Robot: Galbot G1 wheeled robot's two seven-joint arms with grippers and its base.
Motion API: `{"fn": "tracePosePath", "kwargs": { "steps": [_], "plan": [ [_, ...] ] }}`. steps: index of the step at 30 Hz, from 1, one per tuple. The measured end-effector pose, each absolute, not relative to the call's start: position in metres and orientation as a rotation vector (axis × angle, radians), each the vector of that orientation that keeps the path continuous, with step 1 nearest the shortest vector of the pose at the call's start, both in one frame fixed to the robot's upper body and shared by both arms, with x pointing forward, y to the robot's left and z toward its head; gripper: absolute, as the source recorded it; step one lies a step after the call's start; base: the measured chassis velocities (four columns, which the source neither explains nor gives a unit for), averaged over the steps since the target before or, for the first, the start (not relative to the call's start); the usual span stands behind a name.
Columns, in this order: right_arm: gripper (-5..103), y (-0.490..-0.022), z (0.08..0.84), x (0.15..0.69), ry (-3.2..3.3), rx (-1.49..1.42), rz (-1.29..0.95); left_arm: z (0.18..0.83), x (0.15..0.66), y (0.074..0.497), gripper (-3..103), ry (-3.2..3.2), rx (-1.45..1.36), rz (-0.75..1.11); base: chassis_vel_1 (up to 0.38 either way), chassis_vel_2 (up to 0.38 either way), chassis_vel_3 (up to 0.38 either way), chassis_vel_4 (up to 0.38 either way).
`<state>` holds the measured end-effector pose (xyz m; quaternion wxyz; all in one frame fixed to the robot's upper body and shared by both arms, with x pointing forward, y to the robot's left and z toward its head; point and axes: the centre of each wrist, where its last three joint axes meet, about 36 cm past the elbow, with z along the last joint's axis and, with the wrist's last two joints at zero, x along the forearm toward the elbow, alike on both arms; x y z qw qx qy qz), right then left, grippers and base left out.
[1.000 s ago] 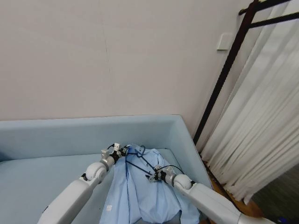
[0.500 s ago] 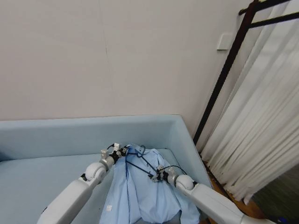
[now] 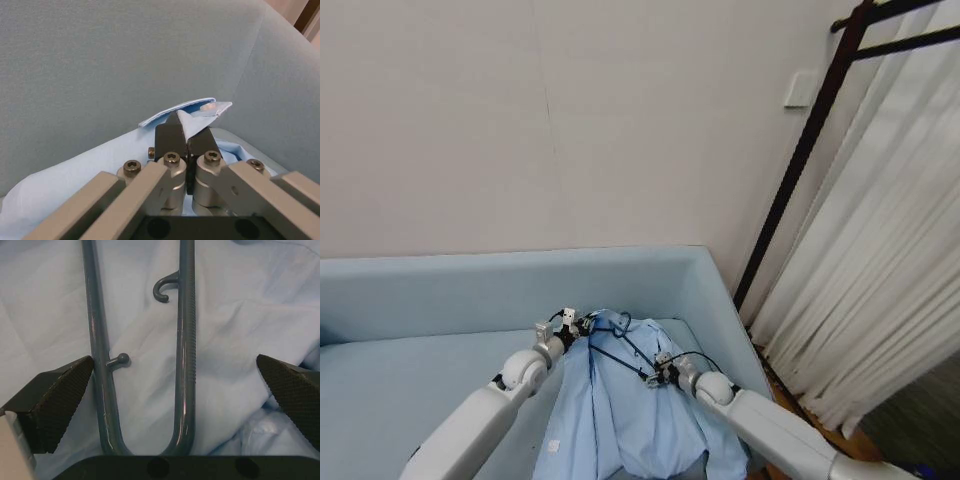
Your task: Pick up the clothes from the sofa and hang them on the clothes hanger.
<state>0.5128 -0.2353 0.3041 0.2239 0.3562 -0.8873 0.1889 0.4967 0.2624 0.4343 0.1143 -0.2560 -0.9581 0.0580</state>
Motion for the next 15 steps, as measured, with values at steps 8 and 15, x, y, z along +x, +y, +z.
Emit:
{"fn": "tracePosePath", "kwargs": {
  "steps": [8, 15],
  "plan": [
    [100, -0.235, 0.303, 0.513, -2.440, 1.019, 0.561, 0.435, 0.495, 0.267, 0, -2.807, -0.756, 0.167, 0.000, 0.000, 0.000, 0.000],
    [100, -0.237, 0.297, 0.506, -2.422, 1.031, 0.568, 0.435, 0.494, 0.267, 0, -2.807, -0.763, 0.170, 0.000, 0.000, 0.000, 0.000]
  ]
}}
